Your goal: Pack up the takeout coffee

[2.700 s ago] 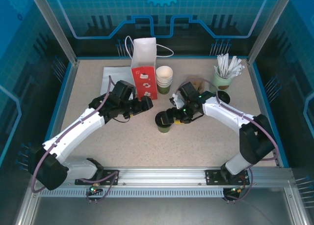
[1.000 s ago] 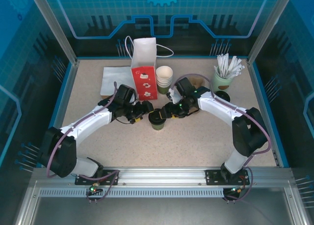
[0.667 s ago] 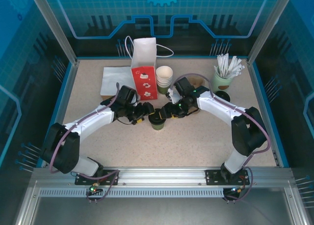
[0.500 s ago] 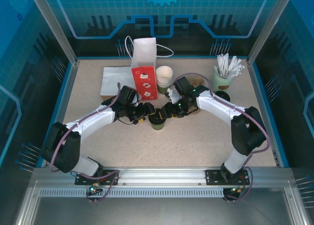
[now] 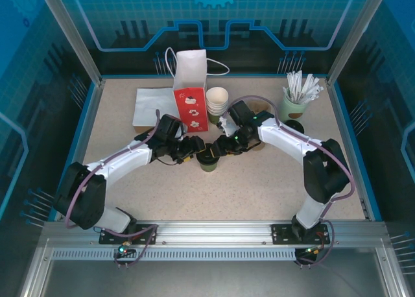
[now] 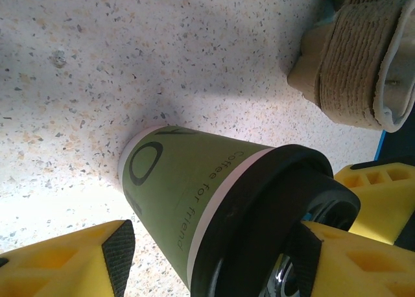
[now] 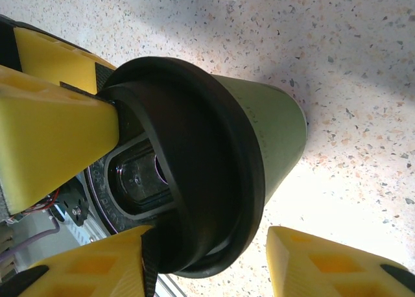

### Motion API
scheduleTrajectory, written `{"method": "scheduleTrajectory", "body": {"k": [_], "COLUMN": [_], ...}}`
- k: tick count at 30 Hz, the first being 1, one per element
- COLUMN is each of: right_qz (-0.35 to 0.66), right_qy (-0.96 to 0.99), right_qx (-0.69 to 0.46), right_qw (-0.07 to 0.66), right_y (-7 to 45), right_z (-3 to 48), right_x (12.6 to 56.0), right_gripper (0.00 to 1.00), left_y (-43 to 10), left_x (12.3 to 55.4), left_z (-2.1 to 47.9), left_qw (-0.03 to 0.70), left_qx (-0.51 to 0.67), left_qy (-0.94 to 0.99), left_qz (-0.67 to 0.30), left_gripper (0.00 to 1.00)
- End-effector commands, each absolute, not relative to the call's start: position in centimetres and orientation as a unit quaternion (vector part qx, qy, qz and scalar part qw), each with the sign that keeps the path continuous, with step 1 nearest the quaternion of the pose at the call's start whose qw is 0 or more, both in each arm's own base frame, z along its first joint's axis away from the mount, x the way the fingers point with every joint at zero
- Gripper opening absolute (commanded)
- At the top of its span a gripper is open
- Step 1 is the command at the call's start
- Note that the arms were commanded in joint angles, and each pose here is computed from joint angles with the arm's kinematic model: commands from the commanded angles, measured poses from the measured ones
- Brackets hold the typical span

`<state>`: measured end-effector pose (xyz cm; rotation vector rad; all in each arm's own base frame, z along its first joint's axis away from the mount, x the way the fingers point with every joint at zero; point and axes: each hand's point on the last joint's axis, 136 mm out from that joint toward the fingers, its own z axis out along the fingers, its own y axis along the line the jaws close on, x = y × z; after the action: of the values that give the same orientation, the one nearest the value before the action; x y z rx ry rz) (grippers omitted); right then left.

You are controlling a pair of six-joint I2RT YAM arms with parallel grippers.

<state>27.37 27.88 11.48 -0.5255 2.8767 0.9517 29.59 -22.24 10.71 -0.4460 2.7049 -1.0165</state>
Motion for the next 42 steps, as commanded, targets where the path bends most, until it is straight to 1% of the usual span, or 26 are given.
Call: {"method": "scheduleTrajectory", "body": {"k": [1, 9, 14, 17, 25, 30, 34, 38, 42], "right_qz": [0.205, 0.189, 0.222, 0.236, 0.26, 0.268, 0.267, 0.269, 0.265], "right_qy": [0.964, 0.967, 0.961, 0.957, 0.947, 0.942, 0.941, 0.941, 0.944], "right_qx": [-0.164, -0.169, -0.167, -0.168, -0.167, -0.174, -0.174, -0.175, -0.171], "right_qw": [-0.043, -0.037, 0.003, 0.031, 0.087, 0.105, 0.111, 0.107, 0.099], "right_y": [24.5, 24.1, 25.6, 26.3, 26.9, 26.9, 26.8, 26.9, 27.0], "right_z": [6.4, 6.7, 8.7, 10.0, 13.6, 15.1, 15.6, 15.4, 14.8], "right_x": [24.8, 25.2, 26.6, 27.7, 29.9, 29.8, 29.6, 29.4, 29.6], "right_gripper": [0.48, 0.48, 0.51, 0.53, 0.59, 0.64, 0.68, 0.67, 0.61], "left_y": [-19.1, -18.9, -19.6, -19.9, -20.7, -20.7, -20.3, -20.3, -20.9], "left_x": [25.6, 25.8, 26.7, 27.4, 29.6, 30.3, 29.8, 29.1, 28.4], "left_z": [5.0, 5.2, 6.8, 8.2, 12.1, 14.2, 14.8, 14.4, 13.3], "left_qw": [0.043, 0.05, 0.065, 0.079, 0.109, 0.127, 0.131, 0.123, 0.103], "left_qx": [-0.178, -0.182, -0.173, -0.167, -0.151, -0.152, -0.156, -0.161, -0.165], "left_qy": [0.952, 0.952, 0.947, 0.944, 0.937, 0.931, 0.928, 0.925, 0.92], "left_qz": [-0.244, -0.241, -0.261, -0.272, -0.294, -0.307, -0.311, -0.321, -0.34], "left_gripper": [0.66, 0.65, 0.66, 0.68, 0.77, 0.81, 0.81, 0.81, 0.79]}}
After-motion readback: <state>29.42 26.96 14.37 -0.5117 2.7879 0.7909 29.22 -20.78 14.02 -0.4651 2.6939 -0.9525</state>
